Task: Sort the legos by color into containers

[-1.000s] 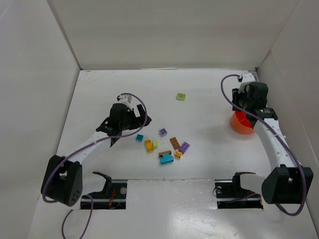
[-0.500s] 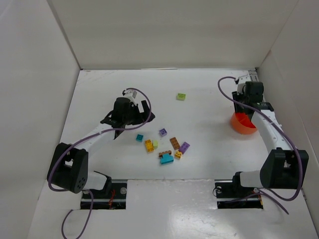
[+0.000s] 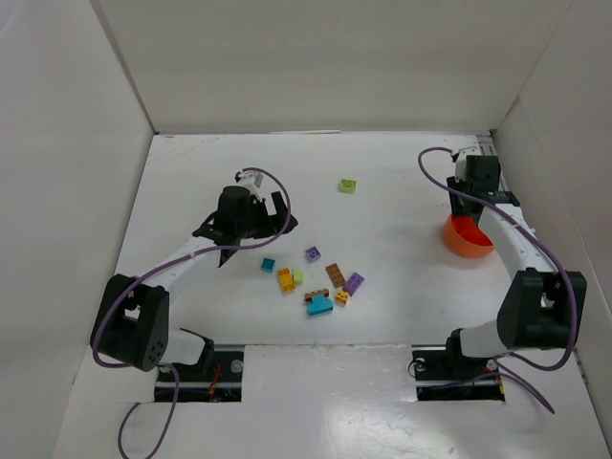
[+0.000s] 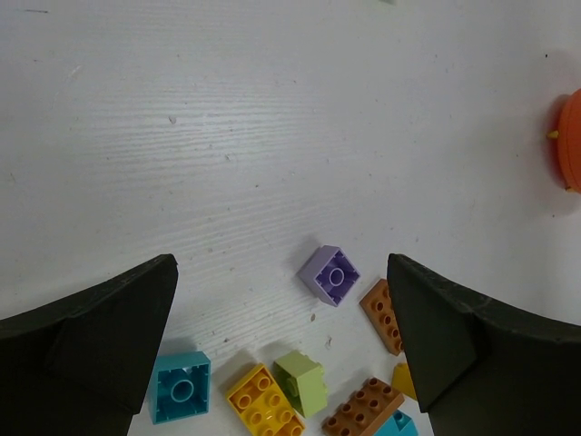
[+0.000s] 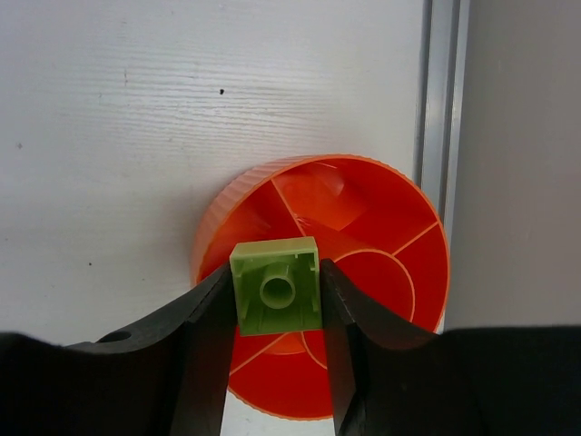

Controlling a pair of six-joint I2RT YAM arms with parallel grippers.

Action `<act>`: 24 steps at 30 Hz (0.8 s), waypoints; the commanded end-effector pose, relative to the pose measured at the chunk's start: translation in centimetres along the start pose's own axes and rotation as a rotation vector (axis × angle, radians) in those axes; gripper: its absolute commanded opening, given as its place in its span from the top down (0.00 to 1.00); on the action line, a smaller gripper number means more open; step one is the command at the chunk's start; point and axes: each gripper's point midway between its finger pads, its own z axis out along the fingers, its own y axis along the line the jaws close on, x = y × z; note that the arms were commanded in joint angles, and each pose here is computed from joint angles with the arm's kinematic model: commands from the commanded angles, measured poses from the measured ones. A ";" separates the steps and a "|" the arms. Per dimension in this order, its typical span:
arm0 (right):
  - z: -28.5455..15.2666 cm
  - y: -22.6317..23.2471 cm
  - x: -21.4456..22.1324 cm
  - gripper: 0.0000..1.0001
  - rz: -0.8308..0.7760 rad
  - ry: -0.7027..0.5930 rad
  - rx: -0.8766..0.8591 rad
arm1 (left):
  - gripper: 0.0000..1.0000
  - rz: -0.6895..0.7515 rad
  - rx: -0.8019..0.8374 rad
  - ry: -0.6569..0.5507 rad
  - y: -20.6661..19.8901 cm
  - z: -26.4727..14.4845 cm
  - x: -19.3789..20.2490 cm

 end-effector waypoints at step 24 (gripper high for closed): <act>-8.1 0.7 -5.3 0.35 0.076 -0.311 -0.142 | 0.00 0.201 0.090 -0.062 -6.0 5.1 -8.5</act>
